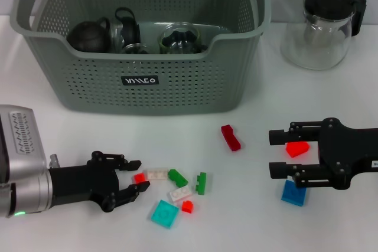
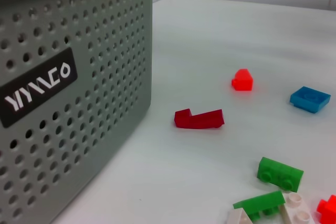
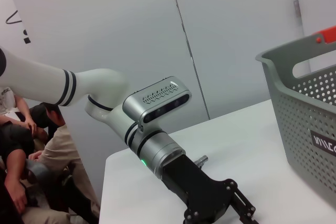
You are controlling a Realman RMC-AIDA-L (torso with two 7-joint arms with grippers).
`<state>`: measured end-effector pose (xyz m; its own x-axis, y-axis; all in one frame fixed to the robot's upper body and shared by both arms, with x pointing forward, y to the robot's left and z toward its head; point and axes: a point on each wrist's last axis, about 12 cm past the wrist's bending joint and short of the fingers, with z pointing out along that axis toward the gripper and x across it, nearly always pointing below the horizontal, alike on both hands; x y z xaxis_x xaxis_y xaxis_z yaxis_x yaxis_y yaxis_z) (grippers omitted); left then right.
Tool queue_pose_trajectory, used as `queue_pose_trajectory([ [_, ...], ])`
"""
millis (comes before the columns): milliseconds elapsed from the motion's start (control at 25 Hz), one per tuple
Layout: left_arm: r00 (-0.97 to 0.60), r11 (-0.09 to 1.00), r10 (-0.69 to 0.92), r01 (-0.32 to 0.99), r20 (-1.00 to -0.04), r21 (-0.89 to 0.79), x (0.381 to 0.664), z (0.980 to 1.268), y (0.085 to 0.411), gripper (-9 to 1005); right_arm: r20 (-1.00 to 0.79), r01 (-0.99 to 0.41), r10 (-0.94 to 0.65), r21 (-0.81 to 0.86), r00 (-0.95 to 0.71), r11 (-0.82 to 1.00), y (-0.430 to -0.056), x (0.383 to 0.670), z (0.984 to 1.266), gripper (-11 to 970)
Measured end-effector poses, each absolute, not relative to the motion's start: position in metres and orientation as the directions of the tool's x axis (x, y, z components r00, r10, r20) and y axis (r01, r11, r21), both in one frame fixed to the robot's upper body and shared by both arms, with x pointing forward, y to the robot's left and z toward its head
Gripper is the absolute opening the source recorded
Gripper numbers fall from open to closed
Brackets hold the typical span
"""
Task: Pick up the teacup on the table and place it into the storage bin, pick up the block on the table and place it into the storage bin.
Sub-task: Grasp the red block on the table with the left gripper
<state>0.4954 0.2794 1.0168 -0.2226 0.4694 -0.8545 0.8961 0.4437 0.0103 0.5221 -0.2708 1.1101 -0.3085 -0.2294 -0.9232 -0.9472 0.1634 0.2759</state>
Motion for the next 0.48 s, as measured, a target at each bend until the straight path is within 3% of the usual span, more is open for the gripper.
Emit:
queue_pose_trajectory([
  [480, -0.222, 0.441, 0.470, 0.897, -0.854, 0.010, 0.4959, 1.0166, 0.2784, 308, -0.923, -0.947, -0.229, 0.277, -0.310, 0.163, -0.2711, 0.5216, 1.1098, 685],
])
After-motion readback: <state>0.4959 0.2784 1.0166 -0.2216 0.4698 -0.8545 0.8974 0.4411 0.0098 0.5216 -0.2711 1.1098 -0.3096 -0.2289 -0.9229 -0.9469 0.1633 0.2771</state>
